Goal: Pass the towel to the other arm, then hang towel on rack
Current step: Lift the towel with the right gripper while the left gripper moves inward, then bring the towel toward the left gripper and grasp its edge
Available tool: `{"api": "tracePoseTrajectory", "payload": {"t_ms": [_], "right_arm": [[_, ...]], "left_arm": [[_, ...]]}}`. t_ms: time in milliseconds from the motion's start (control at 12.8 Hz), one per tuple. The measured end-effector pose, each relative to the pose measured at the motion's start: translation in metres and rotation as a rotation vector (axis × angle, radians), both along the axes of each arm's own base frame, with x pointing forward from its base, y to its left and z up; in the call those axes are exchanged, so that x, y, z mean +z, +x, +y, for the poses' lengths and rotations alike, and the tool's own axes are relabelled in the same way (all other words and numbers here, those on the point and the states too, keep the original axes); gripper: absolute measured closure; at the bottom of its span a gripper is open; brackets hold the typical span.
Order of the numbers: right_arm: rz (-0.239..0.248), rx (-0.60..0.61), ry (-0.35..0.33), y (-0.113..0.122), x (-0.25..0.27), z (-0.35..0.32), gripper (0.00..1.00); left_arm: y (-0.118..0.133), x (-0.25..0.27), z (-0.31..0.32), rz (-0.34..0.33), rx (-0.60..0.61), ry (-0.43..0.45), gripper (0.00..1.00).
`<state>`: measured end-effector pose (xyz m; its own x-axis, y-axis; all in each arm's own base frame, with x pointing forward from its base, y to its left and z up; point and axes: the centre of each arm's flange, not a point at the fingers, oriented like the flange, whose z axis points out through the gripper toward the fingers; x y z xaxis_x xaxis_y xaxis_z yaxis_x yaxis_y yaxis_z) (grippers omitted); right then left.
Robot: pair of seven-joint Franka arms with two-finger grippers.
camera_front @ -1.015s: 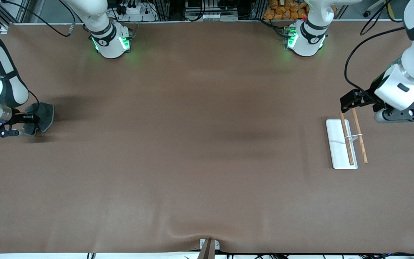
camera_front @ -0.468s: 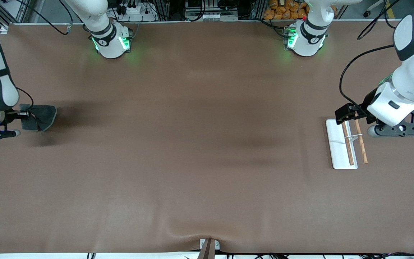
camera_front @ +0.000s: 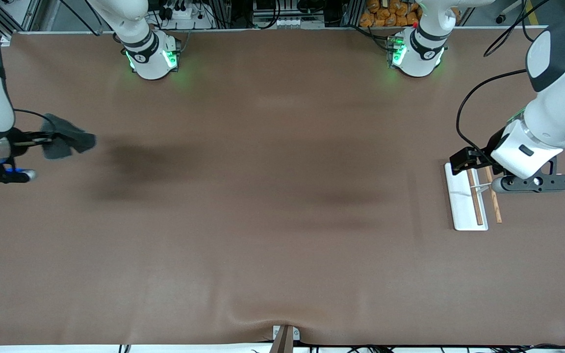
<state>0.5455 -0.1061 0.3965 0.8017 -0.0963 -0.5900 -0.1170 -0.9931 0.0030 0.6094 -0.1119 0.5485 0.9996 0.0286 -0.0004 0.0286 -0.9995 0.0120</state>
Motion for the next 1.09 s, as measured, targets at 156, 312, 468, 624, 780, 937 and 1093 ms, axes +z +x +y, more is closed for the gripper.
{"api": "tracePoseTrajectory", "payload": {"t_ms": [156,312,468,624,780,937,1093], "right_arm": [[0.013,-0.139,0.007,0.007,0.006,0.063,0.97],[0.007,-0.297,0.007,0.017,0.011,0.134,0.97],[-0.023,-0.439,0.008,0.025,0.015,0.211,0.97],[-0.038,-0.564,0.023,0.026,0.021,0.279,0.97],[-0.029,-0.704,0.053,0.024,0.028,0.334,0.97],[-0.002,-0.836,0.1,0.022,0.037,0.374,0.97],[0.023,-0.976,0.154,0.022,0.046,0.406,0.97]], "left_arm": [[-0.003,0.0,-0.026,-0.005,0.074,-0.019,0.0],[-0.011,0.0,-0.073,-0.028,0.174,-0.038,0.0],[-0.017,-0.01,-0.122,-0.038,0.277,-0.07,0.0],[-0.021,-0.033,-0.164,-0.024,0.381,-0.09,0.0],[-0.02,-0.054,-0.195,-0.027,0.457,-0.116,0.0],[-0.017,-0.071,-0.221,-0.04,0.52,-0.158,0.0],[-0.018,-0.09,-0.244,-0.023,0.588,-0.185,0.0]]}}
